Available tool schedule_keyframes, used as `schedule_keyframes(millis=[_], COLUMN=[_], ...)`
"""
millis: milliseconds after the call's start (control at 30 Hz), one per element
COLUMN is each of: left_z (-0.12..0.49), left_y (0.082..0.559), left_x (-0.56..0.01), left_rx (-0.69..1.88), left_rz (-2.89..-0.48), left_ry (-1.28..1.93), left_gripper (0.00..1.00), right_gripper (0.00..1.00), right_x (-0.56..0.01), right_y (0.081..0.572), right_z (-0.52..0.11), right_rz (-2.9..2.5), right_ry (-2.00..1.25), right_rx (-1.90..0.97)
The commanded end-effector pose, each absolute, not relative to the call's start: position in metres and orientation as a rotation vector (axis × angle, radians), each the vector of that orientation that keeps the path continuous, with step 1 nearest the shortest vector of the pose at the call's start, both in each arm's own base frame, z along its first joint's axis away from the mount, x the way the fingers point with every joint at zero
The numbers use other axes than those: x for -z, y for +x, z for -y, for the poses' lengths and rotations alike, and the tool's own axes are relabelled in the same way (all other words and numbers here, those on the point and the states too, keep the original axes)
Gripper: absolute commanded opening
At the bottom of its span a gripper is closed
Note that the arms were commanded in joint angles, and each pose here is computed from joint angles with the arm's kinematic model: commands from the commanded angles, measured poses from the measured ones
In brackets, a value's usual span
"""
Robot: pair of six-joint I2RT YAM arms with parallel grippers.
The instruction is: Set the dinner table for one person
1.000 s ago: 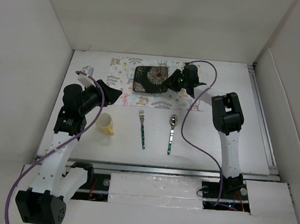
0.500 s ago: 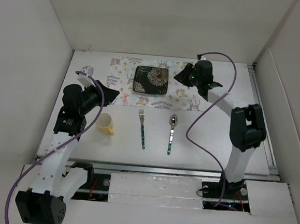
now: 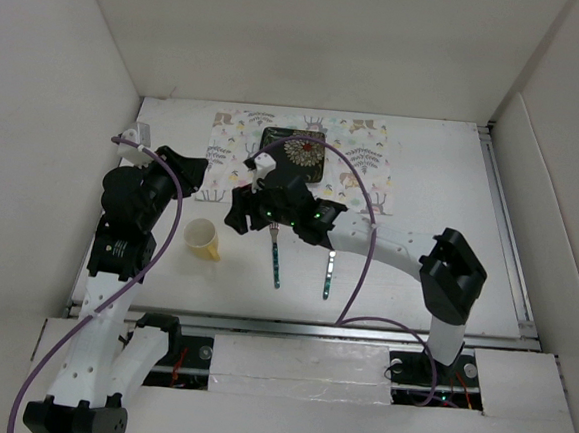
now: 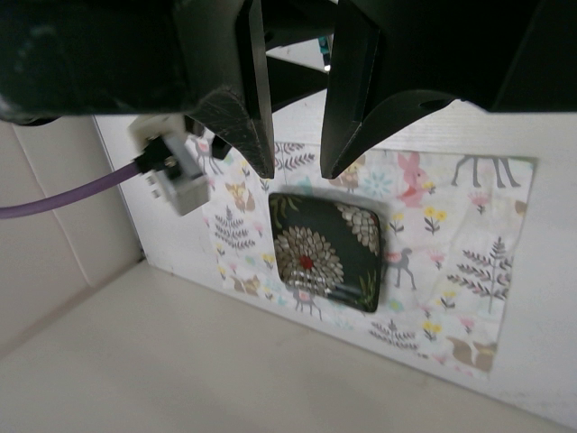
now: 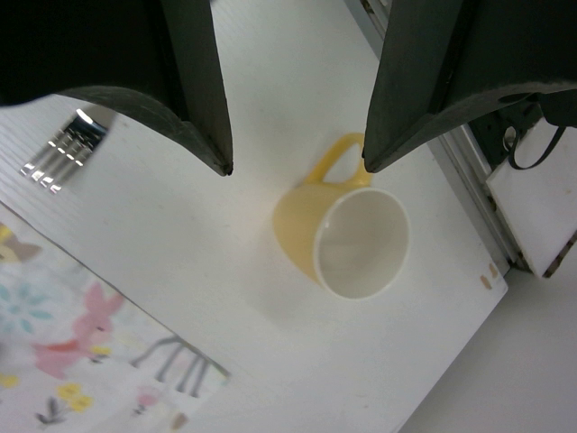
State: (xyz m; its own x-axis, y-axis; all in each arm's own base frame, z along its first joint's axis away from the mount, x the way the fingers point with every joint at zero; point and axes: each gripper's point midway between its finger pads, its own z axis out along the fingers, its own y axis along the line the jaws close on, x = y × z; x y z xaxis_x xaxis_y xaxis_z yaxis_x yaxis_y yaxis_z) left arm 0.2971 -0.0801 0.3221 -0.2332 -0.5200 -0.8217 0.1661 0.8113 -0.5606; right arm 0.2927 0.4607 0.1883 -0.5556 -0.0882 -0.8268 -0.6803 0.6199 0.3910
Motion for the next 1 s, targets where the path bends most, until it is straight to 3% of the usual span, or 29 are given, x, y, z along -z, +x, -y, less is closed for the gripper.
schedule_keyframes(millis=[0, 300, 467, 500, 600, 633, 667, 767, 967], left_z=[0.059, 0.056, 0.052, 0.051, 0.049, 0.049, 0.049, 0.050, 0.073], left_y=[0.291, 0.282, 0.285, 0.283, 0.282, 0.283, 0.284, 0.283, 0.285], left_x=[-0.367, -0.408, -0.400, -0.402, -0.403, -0.402, -0.400, -0.398, -0.383], left_rx=[0.569, 0.573, 0.549, 0.550, 0.543, 0.540, 0.540, 0.546, 0.633], left_rz=[-1.548, -1.458, -1.468, -1.462, -1.455, -1.460, -1.465, -1.465, -1.507], left_ry=[-0.330, -0.308, -0.331, -0.334, -0.344, -0.348, -0.348, -0.344, -0.226], left_gripper=[0.25, 0.25, 0.25, 0.25, 0.25, 0.25, 0.25, 0.25, 0.27], right_gripper=[0.66, 0.65, 0.60, 0.56, 0.29, 0.08, 0.00, 0.00, 0.00], right_x=[-0.193, -0.147, -0.122, -0.118, -0.113, -0.114, -0.122, -0.170, -0.269], right_y=[0.304, 0.314, 0.309, 0.309, 0.302, 0.303, 0.303, 0.310, 0.394], right_z=[-0.481, -0.526, -0.535, -0.535, -0.541, -0.542, -0.543, -0.538, -0.454], right_rz=[-2.009, -2.089, -2.138, -2.142, -2.149, -2.146, -2.140, -2.050, -1.894], right_ry=[-0.650, -0.691, -0.734, -0.733, -0.733, -0.724, -0.701, -0.598, -0.350], right_rx=[-0.842, -0.696, -0.669, -0.670, -0.692, -0.701, -0.720, -0.781, -0.811])
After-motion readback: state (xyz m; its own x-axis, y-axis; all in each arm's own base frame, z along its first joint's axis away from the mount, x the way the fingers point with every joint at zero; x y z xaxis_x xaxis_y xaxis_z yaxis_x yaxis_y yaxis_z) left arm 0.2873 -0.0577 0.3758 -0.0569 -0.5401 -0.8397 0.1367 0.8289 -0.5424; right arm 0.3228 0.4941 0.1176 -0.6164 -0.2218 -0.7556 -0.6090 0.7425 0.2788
